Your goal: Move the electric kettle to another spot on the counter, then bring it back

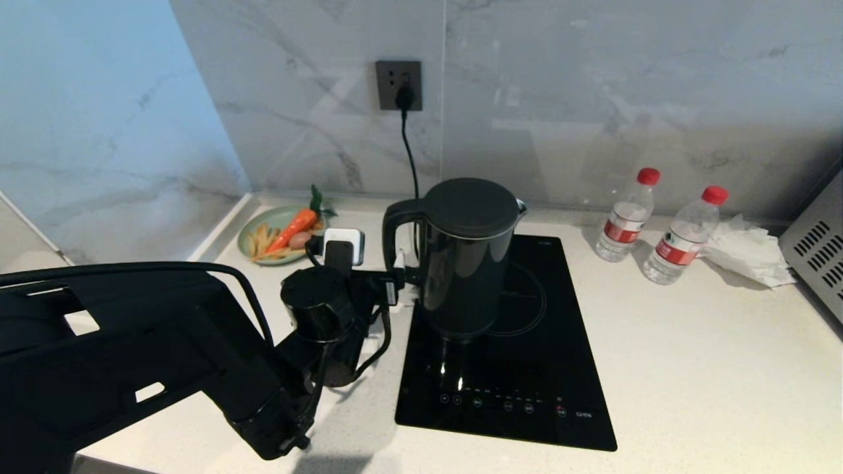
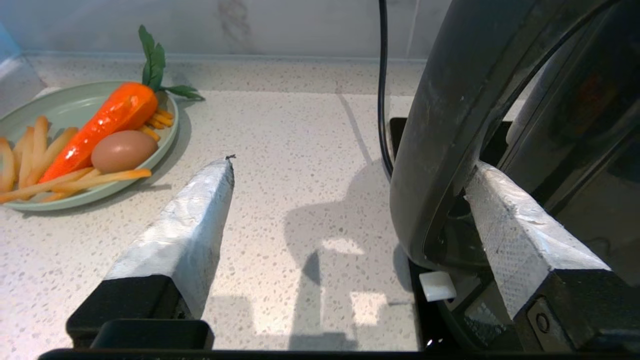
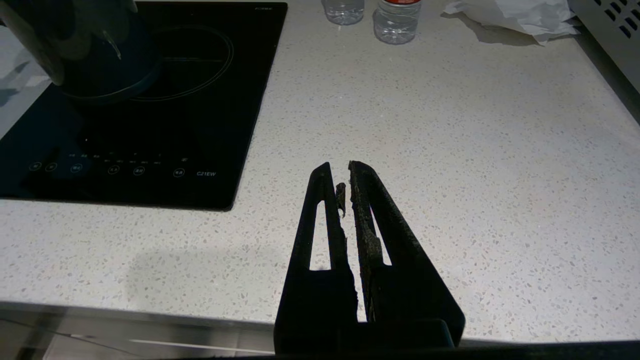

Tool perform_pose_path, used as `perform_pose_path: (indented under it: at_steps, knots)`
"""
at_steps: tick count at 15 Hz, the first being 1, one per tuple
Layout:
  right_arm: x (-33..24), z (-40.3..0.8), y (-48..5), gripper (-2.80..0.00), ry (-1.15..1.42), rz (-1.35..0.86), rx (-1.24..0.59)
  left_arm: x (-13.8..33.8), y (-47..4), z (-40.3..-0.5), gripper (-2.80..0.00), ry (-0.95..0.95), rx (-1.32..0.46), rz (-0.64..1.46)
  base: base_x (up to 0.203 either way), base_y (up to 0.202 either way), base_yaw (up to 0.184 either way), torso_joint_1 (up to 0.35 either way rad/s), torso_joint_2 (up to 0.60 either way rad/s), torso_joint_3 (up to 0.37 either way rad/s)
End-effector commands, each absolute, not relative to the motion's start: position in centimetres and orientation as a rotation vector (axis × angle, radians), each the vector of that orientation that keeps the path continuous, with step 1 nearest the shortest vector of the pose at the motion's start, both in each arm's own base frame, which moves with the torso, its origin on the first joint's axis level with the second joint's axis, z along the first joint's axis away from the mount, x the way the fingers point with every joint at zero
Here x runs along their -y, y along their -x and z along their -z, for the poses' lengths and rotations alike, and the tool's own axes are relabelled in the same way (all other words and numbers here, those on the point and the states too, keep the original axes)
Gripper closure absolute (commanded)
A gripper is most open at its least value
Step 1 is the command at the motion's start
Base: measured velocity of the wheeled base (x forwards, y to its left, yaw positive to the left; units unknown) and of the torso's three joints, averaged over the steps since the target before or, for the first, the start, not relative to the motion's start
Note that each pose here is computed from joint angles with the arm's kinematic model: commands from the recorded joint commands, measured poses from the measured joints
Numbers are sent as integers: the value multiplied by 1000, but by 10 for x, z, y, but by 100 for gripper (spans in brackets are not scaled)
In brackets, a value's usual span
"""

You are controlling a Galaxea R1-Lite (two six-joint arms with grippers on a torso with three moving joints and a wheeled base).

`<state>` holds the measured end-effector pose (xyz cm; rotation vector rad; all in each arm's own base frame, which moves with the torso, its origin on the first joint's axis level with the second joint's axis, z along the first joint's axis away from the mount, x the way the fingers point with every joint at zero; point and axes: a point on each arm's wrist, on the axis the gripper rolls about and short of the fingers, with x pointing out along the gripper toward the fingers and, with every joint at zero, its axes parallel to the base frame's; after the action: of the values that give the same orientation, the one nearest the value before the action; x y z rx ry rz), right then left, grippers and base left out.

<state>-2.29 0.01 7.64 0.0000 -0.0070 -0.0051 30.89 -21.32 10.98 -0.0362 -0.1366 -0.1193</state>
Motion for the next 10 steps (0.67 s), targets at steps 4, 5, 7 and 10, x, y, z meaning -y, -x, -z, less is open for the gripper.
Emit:
perform_pose_path:
  at_steps: [4, 5, 7, 10]
  knots:
    - [0, -77, 23, 0, 0, 6, 8, 201, -294, -112, -280, 63, 111, 118, 0, 0, 0, 0, 0, 0]
    - [0, -77, 23, 0, 0, 6, 8, 197, -291, -109, -280, 65, 95, 118, 0, 0, 0, 0, 0, 0]
    - [0, -77, 23, 0, 0, 5, 8, 191, -286, -99, -280, 57, 51, 124, 0, 0, 0, 0, 0, 0]
    - [0, -77, 23, 0, 0, 5, 8, 184, -281, -89, -280, 68, 2, 132, 0, 0, 0, 0, 0, 0]
